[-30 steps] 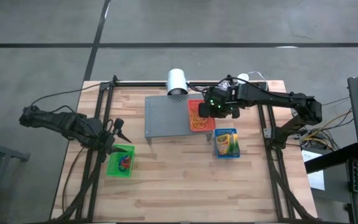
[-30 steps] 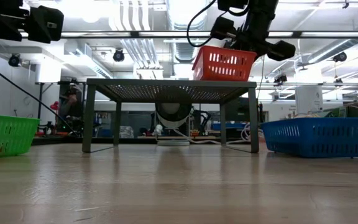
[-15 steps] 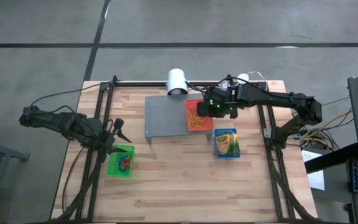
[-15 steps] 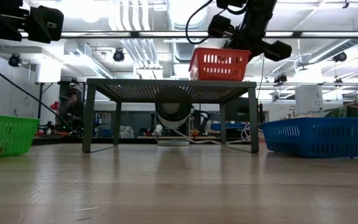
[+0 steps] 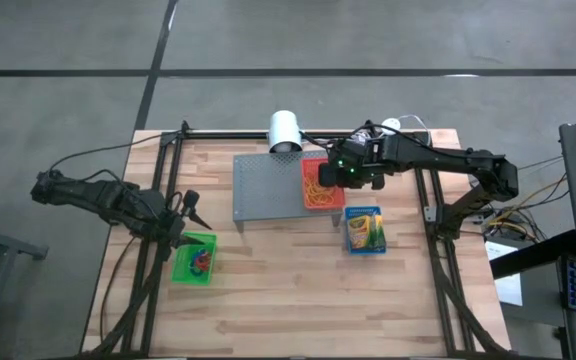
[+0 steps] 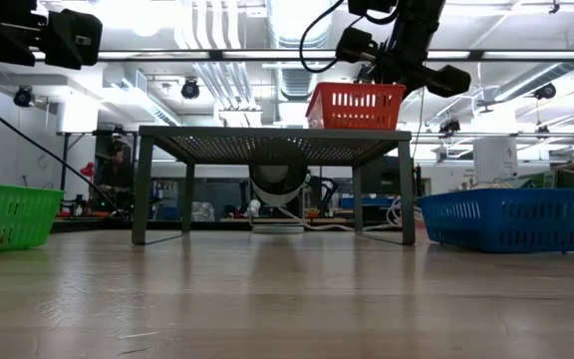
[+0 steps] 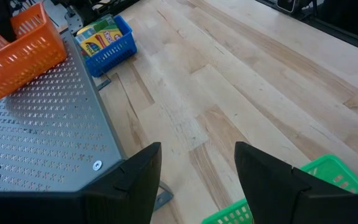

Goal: Pick & Place Office Desk Supplies
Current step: Put the yellow rubber band into the orange bin on the shelf

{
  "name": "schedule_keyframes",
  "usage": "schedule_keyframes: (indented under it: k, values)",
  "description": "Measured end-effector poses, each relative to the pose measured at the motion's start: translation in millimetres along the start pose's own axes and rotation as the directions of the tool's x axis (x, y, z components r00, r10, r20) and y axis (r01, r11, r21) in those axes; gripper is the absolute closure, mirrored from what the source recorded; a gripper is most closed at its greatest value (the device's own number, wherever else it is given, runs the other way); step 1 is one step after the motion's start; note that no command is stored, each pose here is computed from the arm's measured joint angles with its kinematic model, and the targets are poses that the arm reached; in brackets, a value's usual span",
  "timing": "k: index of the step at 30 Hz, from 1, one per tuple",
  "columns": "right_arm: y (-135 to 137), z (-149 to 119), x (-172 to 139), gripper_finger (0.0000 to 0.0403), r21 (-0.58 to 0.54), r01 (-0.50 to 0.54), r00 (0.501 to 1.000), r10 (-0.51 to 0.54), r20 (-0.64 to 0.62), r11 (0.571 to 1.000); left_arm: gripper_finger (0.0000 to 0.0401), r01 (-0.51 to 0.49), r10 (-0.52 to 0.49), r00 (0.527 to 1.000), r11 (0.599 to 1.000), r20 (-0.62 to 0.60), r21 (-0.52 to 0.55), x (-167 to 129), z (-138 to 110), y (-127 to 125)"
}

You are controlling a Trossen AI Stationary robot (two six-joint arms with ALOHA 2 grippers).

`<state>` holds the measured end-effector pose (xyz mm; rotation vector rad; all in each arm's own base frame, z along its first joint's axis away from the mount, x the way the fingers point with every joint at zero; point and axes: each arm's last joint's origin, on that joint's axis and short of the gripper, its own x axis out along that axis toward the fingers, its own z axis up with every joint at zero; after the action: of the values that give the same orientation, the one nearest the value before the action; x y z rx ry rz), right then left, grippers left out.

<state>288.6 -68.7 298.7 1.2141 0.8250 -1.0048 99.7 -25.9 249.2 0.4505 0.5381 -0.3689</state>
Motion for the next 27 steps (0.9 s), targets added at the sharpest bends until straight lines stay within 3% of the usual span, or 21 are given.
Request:
schedule_keyframes:
  k: [15, 27]
  values:
    - [1.2, 0.7, 0.0, 0.0381, 0.038, -0.011, 1.0, 0.01, 0.014, 0.999, 0.0192, 0.0, 0.0, 1.0, 1.0, 0.0, 0.0, 0.0, 0.0, 0.0]
    - [2.4, 1.1, 0.0, 0.0298, 0.054, -0.023, 1.0, 0.021, 0.022, 0.998, 0.0192, 0.0, 0.0, 1.0, 1.0, 0.0, 0.0, 0.0, 0.0, 0.0]
